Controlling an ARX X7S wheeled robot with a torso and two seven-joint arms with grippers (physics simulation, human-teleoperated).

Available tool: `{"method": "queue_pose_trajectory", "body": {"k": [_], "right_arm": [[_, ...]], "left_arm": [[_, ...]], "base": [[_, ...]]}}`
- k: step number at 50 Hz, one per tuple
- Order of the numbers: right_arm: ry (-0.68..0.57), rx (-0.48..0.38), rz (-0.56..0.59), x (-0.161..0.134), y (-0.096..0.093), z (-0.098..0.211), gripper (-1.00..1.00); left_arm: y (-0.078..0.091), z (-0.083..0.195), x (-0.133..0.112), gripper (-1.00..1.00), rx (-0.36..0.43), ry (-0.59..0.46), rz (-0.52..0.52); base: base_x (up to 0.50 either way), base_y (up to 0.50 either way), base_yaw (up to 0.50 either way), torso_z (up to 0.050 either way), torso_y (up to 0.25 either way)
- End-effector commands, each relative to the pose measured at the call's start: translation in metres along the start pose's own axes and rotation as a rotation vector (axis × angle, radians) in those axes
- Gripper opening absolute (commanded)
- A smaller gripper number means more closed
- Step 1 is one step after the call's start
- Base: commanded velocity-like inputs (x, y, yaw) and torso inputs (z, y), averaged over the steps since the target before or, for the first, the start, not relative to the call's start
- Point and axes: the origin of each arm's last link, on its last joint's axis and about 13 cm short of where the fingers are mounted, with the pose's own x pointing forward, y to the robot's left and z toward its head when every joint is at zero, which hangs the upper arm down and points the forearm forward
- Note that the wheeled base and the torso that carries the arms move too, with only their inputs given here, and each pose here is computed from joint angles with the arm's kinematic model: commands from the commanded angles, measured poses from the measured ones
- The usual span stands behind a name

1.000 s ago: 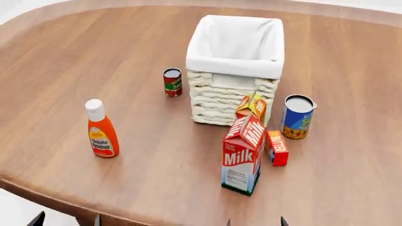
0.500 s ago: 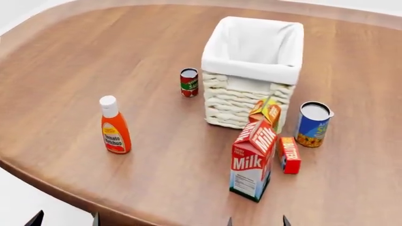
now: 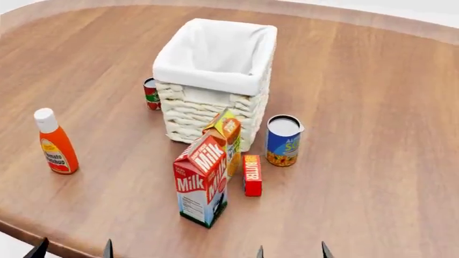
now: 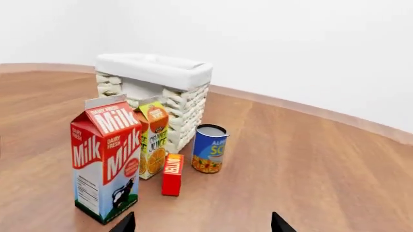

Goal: Pick up the butter and put it in the basket.

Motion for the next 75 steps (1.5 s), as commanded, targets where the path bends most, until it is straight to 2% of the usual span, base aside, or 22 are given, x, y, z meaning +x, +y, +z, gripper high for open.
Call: {"method": "queue_pose_trajectory", "body": {"k": [1, 7, 11, 12, 16, 23, 25, 29, 35, 37, 56, 65, 66, 68, 75], "right_arm": [[-0.003, -0.016, 0.005, 0.000, 0.001, 0.001, 1.00], [0.017, -0.030, -0.025, 0.000, 0.000, 0.000, 1.00], [0.017, -0.022, -0.033, -0.001, -0.001, 0.001, 1.00], [0.023, -0.020, -0.032, -0.001, -0.001, 0.001, 1.00], [0.026, -0.008, -0.029, -0.003, -0.001, 0.001, 1.00], [0.012, 0.001, -0.010, -0.006, -0.001, 0.000, 1.00], [0.010, 0.004, -0.014, -0.008, -0.001, 0.000, 1.00], [0.009, 0.001, -0.016, -0.011, -0.002, 0.003, 1.00], [0.011, -0.003, -0.017, -0.011, 0.000, 0.003, 1.00], [0.014, -0.005, -0.016, -0.010, 0.001, 0.003, 1.00], [0.040, -0.016, -0.039, -0.011, 0.001, 0.003, 1.00], [0.034, -0.023, -0.042, -0.011, 0.001, 0.003, 1.00], [0.032, -0.021, -0.044, -0.011, 0.001, 0.003, 1.00], [0.032, -0.021, -0.047, -0.011, 0.001, 0.003, 1.00], [0.035, -0.022, -0.046, -0.010, 0.001, 0.002, 1.00]], "left_arm": [[0.000, 0.001, 0.000, 1.00, -0.004, -0.001, -0.002], [0.005, 0.009, 0.005, 1.00, -0.011, -0.012, 0.015], [0.022, 0.043, 0.014, 1.00, -0.051, -0.041, 0.069], [0.026, 0.060, 0.014, 1.00, -0.027, -0.084, 0.066], [0.035, 0.096, 0.015, 1.00, -0.076, -0.157, 0.123], [0.039, 0.129, 0.002, 1.00, -0.087, -0.248, 0.184], [0.040, 0.131, -0.002, 1.00, -0.058, -0.278, 0.196], [0.042, 0.126, 0.001, 1.00, -0.050, -0.281, 0.219], [0.044, 0.122, 0.006, 1.00, -0.066, -0.287, 0.216], [0.045, 0.122, 0.006, 1.00, -0.094, -0.284, 0.186], [0.046, 0.123, 0.007, 1.00, -0.122, -0.276, 0.186], [0.047, 0.124, 0.007, 1.00, -0.121, -0.289, 0.184], [0.048, 0.124, 0.008, 1.00, -0.148, -0.285, 0.176], [0.048, 0.125, 0.008, 1.00, -0.122, -0.302, 0.178], [0.048, 0.125, 0.008, 1.00, -0.130, -0.290, 0.184]], "base": [[0.13, -0.48, 0.00, 0.000, 0.000], [0.07, -0.24, 0.00, 0.000, 0.000], [0.00, 0.00, 0.00, 0.000, 0.000], [0.00, 0.00, 0.00, 0.000, 0.000], [0.00, 0.00, 0.00, 0.000, 0.000], [0.10, 0.03, 0.00, 0.000, 0.000], [0.48, 0.13, 0.00, 0.000, 0.000], [0.48, 0.13, 0.00, 0.000, 0.000], [0.48, 0.13, 0.00, 0.000, 0.000], [0.48, 0.13, 0.00, 0.000, 0.000], [0.48, 0.13, 0.00, 0.000, 0.000], [0.00, 0.00, 0.00, 0.000, 0.000], [0.00, 0.00, 0.00, 0.000, -0.145], [0.00, 0.00, 0.00, 0.000, -0.250], [0.00, 0.00, 0.00, 0.000, -0.250]]}}
